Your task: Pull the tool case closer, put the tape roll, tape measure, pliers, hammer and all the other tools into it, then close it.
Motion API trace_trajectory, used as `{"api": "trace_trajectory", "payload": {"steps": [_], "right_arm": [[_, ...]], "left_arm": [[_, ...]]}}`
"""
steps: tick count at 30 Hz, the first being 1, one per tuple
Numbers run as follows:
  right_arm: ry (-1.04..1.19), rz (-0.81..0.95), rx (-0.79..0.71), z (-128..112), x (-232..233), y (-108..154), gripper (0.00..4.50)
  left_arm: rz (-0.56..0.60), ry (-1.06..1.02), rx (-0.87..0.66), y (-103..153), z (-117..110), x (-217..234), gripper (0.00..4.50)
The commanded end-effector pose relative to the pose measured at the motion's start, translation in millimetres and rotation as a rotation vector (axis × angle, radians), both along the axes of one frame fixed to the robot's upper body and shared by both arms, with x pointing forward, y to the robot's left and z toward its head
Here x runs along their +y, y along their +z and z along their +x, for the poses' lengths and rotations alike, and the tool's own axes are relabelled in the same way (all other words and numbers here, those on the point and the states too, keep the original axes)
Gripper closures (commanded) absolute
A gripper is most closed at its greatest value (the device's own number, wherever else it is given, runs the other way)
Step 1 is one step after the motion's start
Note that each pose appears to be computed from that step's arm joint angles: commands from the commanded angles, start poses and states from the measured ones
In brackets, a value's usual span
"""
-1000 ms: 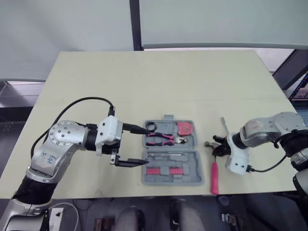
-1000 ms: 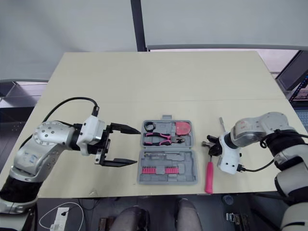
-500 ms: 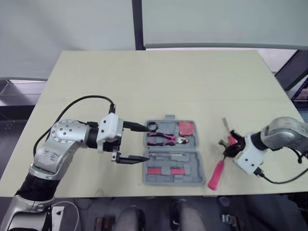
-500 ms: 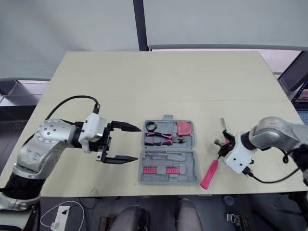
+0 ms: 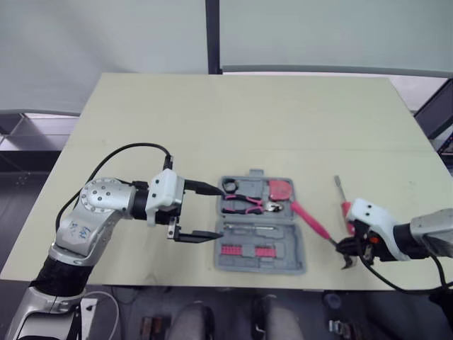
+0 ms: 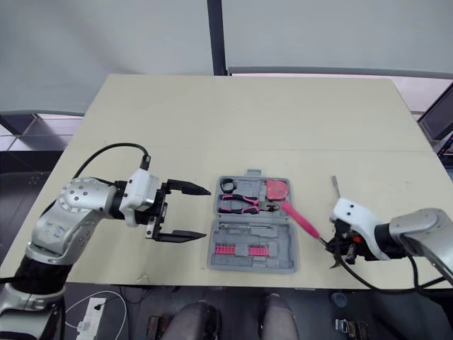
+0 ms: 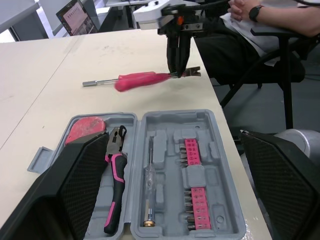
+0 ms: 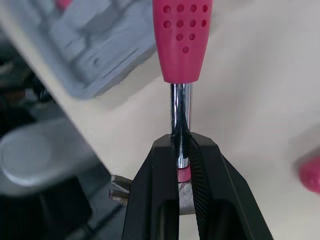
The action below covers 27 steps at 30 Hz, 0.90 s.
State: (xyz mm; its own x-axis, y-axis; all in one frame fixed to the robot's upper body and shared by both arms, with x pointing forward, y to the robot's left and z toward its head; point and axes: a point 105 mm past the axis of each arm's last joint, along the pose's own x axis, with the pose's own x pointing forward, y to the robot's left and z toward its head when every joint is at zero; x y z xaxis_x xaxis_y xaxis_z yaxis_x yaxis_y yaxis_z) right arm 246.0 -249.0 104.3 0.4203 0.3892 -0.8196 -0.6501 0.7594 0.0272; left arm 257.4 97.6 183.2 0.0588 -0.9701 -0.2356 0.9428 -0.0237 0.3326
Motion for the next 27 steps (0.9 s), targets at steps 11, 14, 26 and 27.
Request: {"api": "trace_trajectory", "payload": {"steps": [11,14,26,27], "right_arm": [[-0.509,0.082,0.025,16,5,-28,4.47],[-0.588,0.097,0.002,24,2,-30,4.47],[-0.455,0.11,-0.29,4,8,19,0.06],[-0.434,0.076,-0.334,0,9,20,0.06]], "left_arm": [[-0.012,-0.024,-0.031,6,0,1,0.0],[-0.009,-0.023,-0.035,7,0,1,0.0],[-0.005,-0.039,-0.039,8,-1,0,0.0],[-0.005,-0.044,-0.038,8,-1,0,0.0]]}}
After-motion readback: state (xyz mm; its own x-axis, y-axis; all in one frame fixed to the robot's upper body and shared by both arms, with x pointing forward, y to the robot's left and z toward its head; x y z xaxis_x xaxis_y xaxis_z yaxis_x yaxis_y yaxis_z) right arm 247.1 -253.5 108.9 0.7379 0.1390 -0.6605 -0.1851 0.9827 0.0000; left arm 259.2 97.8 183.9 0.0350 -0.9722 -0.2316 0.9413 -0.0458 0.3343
